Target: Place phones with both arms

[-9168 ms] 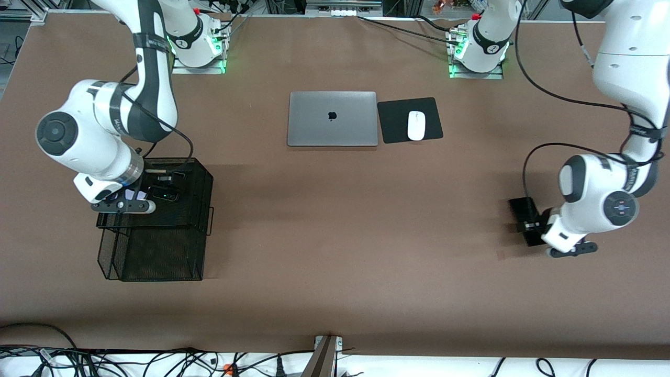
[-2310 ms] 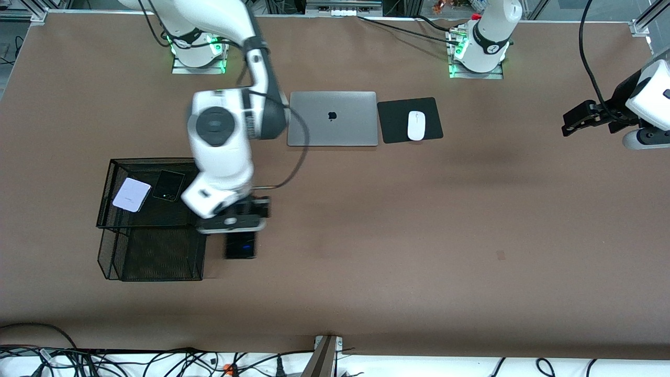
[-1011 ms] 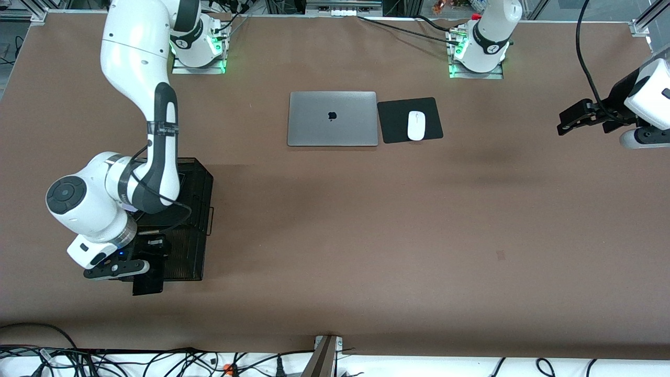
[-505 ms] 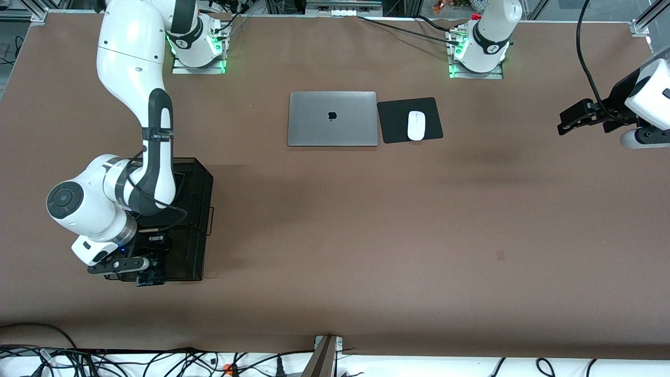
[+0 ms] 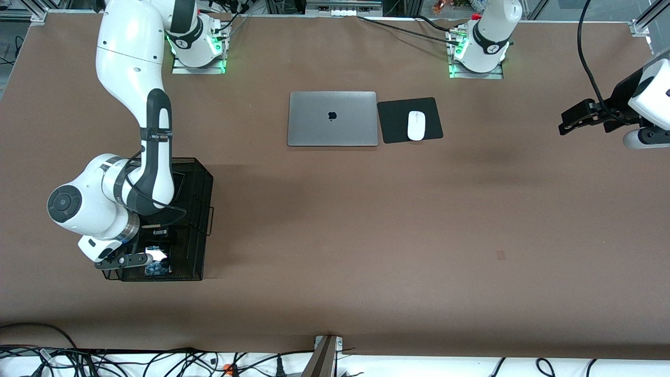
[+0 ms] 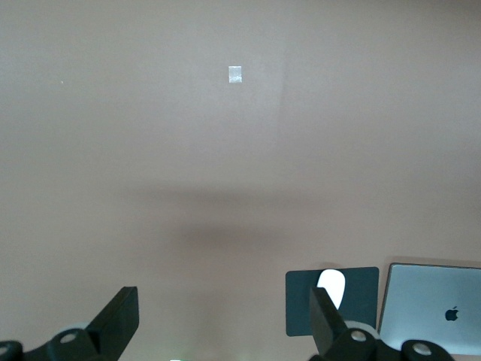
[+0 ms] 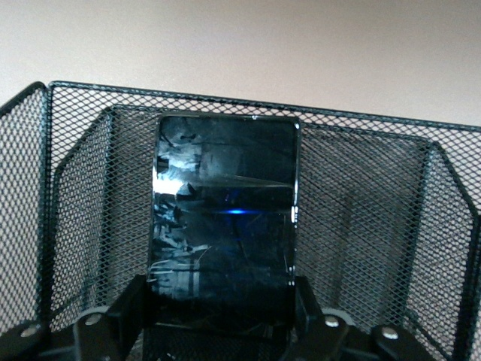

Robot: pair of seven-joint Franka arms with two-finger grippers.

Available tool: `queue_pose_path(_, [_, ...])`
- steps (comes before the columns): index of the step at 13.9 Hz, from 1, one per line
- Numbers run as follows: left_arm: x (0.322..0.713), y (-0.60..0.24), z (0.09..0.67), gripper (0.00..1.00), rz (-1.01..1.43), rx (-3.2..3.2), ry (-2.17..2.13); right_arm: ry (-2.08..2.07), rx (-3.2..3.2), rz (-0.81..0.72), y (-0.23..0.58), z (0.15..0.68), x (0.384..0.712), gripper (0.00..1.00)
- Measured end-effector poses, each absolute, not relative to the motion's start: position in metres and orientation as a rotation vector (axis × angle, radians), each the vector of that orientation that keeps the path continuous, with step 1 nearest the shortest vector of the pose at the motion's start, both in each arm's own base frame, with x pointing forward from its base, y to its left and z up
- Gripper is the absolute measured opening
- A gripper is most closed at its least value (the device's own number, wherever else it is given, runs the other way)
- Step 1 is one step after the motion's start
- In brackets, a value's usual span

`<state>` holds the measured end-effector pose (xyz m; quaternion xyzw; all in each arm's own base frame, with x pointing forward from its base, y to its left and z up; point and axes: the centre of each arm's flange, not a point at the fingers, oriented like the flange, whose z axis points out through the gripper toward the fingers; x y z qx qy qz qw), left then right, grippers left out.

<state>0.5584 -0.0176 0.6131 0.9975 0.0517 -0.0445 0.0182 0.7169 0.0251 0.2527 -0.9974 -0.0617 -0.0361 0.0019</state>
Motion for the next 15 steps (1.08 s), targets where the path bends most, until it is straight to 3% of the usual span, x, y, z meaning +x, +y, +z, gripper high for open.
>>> queue_pose_path(2, [0.559, -0.016, 0.613, 1.0, -0.138, 3.094, 0.166, -0.189, -3.129, -0.124, 0.023, 0.257, 0.718, 1.0])
queue_pose_path(7, [0.559, -0.016, 0.613, 1.0, -0.139, 3.093, 0.166, -0.2, -3.093, -0.126, 0.026, 0.296, 0.726, 0.99])
queue_pose_path(11, [0.559, -0.016, 0.613, 1.0, -0.139, 3.093, 0.169, -0.138, -3.007, 0.051, 0.014, 0.361, 0.733, 0.98])
queue_pose_path(15, [0.558, -0.016, 0.613, 1.0, -0.138, 3.093, 0.169, 0.005, -2.961, 0.267, 0.024, 0.439, 0.712, 0.98])
